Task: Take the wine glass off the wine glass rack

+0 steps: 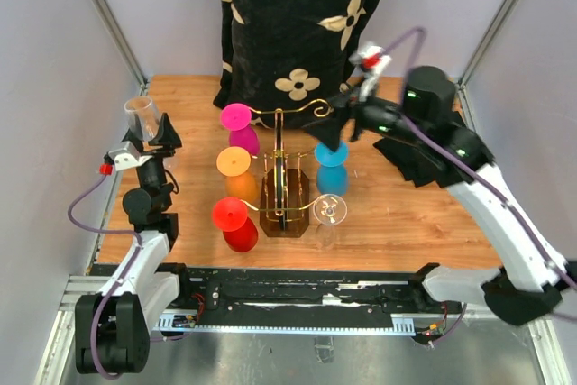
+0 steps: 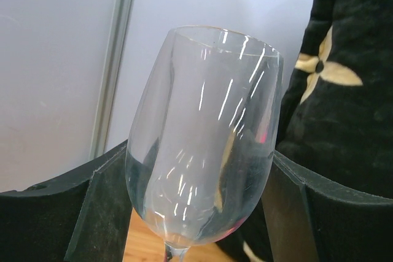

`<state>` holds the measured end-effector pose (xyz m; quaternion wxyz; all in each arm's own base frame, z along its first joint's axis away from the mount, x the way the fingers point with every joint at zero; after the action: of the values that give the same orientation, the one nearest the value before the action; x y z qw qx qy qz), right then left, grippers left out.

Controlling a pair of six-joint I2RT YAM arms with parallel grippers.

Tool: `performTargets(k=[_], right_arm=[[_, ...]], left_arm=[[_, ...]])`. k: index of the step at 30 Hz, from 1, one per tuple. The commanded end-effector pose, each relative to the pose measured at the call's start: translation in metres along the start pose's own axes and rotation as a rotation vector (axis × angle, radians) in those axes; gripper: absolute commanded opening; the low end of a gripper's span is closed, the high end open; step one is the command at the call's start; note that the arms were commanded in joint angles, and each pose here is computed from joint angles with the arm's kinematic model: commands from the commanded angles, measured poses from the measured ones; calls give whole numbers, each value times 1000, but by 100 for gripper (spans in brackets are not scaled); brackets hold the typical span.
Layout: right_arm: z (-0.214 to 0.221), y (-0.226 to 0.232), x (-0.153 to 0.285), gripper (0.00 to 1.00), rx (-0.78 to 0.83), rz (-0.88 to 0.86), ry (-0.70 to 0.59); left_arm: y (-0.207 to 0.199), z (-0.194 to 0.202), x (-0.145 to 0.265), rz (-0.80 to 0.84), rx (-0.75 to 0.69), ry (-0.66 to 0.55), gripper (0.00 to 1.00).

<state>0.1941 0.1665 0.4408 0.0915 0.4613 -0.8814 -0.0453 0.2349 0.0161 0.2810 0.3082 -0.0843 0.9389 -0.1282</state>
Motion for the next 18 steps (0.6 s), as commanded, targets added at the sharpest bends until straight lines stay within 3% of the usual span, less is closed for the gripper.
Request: performTargets(k=[1, 7, 11, 18], right_arm=[[-10, 55, -57, 87, 190, -313, 77], [-12, 82, -135, 90, 226, -518, 183], [-21, 98, -172, 99, 212, -640, 131], [-3, 105, -239, 99, 131, -733, 65]], left_arm=[[-2, 3, 2, 35, -31, 49, 1], [-4, 6, 3, 61, -26, 42, 1], [-5, 6, 2, 69, -19, 38, 1], [-13, -2, 4, 121, 47, 45, 1]])
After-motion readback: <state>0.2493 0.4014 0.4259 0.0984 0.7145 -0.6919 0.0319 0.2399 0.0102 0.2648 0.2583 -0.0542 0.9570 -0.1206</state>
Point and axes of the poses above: each gripper's point midway between its finger pads, its own x axis back along the fingers, its own y axis along the line the jaws close on, z = x × y, the point moved 10 cm from there along x, back along the fingers, and after that the axes turned 1 degree about x, right-handed, at the moved point
